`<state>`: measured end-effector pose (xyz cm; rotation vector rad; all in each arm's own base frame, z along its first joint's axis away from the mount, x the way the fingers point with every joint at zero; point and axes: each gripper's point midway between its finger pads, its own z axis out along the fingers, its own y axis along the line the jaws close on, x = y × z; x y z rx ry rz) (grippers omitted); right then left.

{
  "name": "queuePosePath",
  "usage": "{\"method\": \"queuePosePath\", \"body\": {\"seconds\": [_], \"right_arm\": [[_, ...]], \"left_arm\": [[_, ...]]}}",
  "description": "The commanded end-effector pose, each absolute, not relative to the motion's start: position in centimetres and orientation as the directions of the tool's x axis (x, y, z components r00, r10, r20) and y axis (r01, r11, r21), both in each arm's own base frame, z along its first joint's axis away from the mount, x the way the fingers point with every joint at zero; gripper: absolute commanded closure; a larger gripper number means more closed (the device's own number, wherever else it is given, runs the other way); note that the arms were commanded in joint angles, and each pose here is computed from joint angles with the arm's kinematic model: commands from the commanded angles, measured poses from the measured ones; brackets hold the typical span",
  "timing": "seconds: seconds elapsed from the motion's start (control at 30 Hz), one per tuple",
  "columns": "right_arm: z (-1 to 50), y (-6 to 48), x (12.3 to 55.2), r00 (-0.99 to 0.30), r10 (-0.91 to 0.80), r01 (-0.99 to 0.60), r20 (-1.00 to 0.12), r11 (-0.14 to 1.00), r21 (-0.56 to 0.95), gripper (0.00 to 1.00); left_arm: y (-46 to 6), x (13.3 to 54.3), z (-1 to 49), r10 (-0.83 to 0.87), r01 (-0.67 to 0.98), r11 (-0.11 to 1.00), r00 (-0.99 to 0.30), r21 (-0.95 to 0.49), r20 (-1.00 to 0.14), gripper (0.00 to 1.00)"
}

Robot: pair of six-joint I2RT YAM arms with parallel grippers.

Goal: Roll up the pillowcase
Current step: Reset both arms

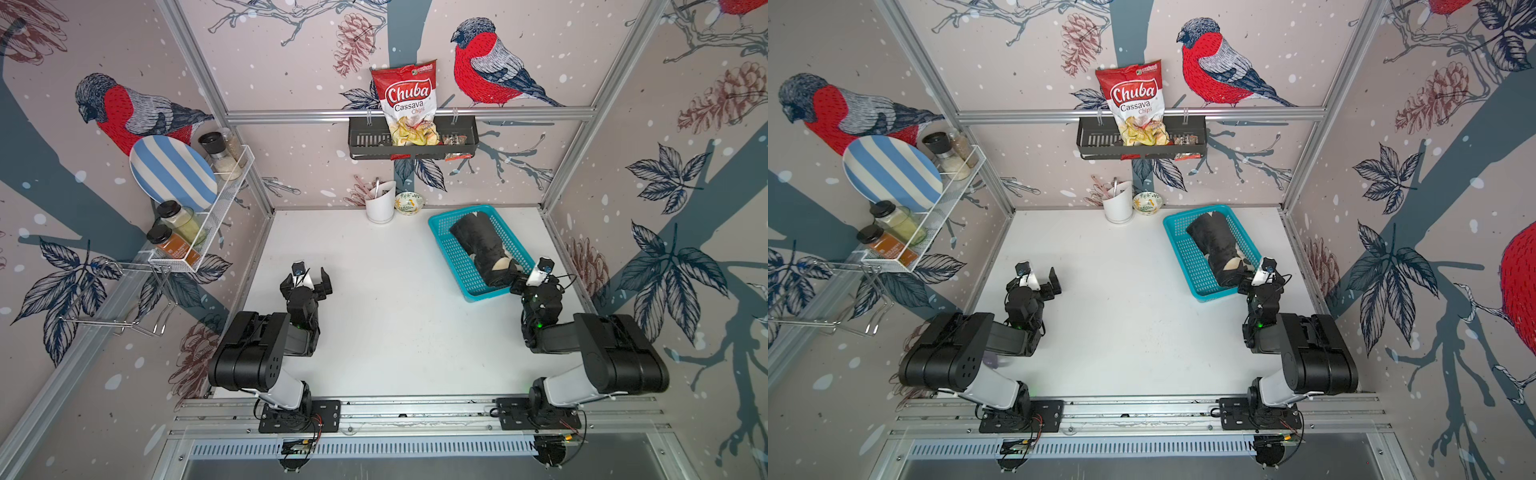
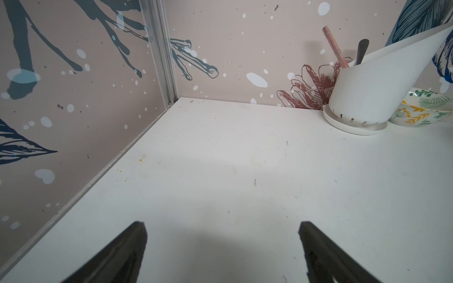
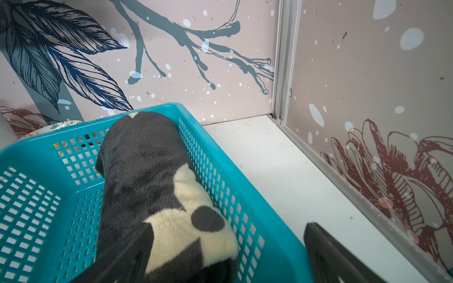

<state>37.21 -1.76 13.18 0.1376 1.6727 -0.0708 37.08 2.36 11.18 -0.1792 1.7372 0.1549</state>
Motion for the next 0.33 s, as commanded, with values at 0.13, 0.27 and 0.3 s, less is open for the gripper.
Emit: {"method": "queuePosePath", "body": {"seconds": [0.13,0.27,0.3], "right_arm": [[12.54,-1.51,37.26,-0.133,0.058,0.122,-0.989,0.992,0.041,0.0],[12.56,-1.52,37.31,-0.133,0.058,0.121,-0.989,0.992,0.042,0.0],[12.57,-1.53,37.28,-0.132,0.057,0.121,-0.99,0.992,0.041,0.0]], "left_arm": [[2.03,37.34,13.04,-0.012,-0.181,0.983,-0.092,0.005,-0.996,0.02],[2.02,37.36,13.13,-0.01,-0.181,0.983,-0.088,0.006,-0.996,0.01],[2.01,37.36,13.14,-0.012,-0.18,0.984,-0.089,0.004,-0.996,0.02]]}}
